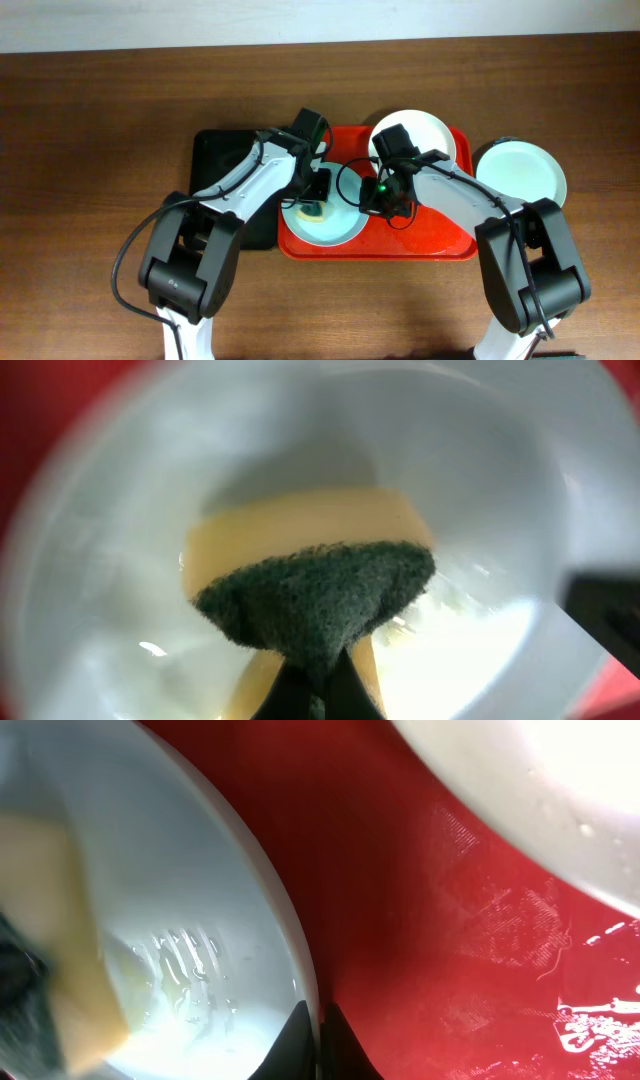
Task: Clean dirty plates on tray and stack at the side
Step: 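Keep scrubbing the light blue plate with the sponge, left gripper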
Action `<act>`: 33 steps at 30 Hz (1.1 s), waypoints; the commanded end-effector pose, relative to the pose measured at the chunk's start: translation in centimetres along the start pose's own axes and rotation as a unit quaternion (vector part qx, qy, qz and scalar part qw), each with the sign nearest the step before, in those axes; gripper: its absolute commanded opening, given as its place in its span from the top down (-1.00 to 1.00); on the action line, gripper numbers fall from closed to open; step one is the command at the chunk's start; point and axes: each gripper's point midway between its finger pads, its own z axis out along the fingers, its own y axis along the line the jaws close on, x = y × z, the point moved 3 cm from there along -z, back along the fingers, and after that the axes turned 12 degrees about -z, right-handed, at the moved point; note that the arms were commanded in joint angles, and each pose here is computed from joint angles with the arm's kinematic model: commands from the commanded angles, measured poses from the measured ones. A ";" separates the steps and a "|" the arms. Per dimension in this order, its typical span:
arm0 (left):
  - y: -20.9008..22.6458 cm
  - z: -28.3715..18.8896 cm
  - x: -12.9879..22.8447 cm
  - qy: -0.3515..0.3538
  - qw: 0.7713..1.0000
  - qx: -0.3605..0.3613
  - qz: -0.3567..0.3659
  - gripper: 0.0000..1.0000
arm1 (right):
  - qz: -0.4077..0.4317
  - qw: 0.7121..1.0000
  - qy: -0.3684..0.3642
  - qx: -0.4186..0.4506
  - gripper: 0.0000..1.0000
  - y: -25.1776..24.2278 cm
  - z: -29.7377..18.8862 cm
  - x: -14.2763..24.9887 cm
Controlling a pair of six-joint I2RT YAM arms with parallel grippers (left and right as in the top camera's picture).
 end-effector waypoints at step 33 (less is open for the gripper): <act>-0.5 2.2 3.6 0.020 0.996 0.074 -0.034 1.00 | 0.005 1.000 0.021 0.008 0.91 -0.5 1.0 1.2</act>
